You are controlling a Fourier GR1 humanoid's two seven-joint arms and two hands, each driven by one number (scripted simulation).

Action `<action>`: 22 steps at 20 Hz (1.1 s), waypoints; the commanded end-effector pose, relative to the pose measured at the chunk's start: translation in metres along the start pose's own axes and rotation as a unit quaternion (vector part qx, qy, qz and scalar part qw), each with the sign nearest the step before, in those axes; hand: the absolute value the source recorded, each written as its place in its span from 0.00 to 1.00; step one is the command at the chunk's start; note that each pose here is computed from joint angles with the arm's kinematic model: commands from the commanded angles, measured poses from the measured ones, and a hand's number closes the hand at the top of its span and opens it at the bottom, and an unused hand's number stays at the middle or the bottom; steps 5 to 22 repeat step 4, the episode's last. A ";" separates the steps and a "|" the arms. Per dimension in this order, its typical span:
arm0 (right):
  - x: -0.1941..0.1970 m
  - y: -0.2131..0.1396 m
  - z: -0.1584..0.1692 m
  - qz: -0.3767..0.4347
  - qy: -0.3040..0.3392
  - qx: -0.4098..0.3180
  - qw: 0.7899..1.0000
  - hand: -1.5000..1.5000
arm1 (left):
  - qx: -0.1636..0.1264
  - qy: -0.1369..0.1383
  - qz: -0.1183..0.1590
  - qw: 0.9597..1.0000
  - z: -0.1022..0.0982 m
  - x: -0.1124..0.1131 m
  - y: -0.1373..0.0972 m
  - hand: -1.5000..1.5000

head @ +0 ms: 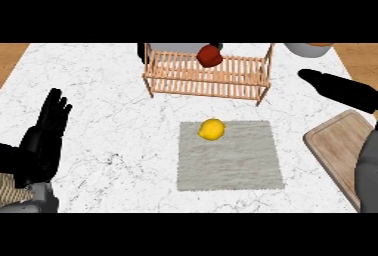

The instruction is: Pick the bell pepper from the placemat and place it in the tiered shelf

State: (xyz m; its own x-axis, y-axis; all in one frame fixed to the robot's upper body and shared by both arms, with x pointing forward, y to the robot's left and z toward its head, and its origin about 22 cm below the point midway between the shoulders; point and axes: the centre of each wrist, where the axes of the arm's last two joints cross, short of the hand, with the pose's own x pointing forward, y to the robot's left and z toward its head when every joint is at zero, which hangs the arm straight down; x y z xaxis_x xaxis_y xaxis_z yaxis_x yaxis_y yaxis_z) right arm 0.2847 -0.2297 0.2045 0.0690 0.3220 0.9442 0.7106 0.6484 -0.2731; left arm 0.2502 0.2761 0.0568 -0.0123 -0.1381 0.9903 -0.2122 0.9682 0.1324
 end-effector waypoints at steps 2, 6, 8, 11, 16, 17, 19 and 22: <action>-0.011 -0.061 0.034 0.003 0.002 0.012 1.000 0.00 | 0.000 -0.006 -0.001 1.000 -0.003 -0.008 -0.002 0.50; -0.015 -0.078 0.026 0.002 -0.012 0.017 1.000 0.00 | -0.008 -0.013 0.002 1.000 -0.006 -0.002 -0.016 0.50; -0.015 -0.078 0.026 0.002 -0.012 0.017 1.000 0.00 | -0.008 -0.013 0.002 1.000 -0.006 -0.002 -0.016 0.50; -0.015 -0.078 0.026 0.002 -0.012 0.017 1.000 0.00 | -0.008 -0.013 0.002 1.000 -0.006 -0.002 -0.016 0.50; -0.015 -0.078 0.026 0.002 -0.012 0.017 1.000 0.00 | -0.008 -0.013 0.002 1.000 -0.006 -0.002 -0.016 0.50; -0.015 -0.078 0.026 0.002 -0.012 0.017 1.000 0.00 | -0.008 -0.013 0.002 1.000 -0.006 -0.002 -0.016 0.50; -0.015 -0.078 0.026 0.002 -0.012 0.017 1.000 0.00 | -0.008 -0.013 0.002 1.000 -0.006 -0.002 -0.016 0.50; -0.015 -0.078 0.026 0.002 -0.012 0.017 1.000 0.00 | -0.008 -0.013 0.002 1.000 -0.006 -0.002 -0.016 0.50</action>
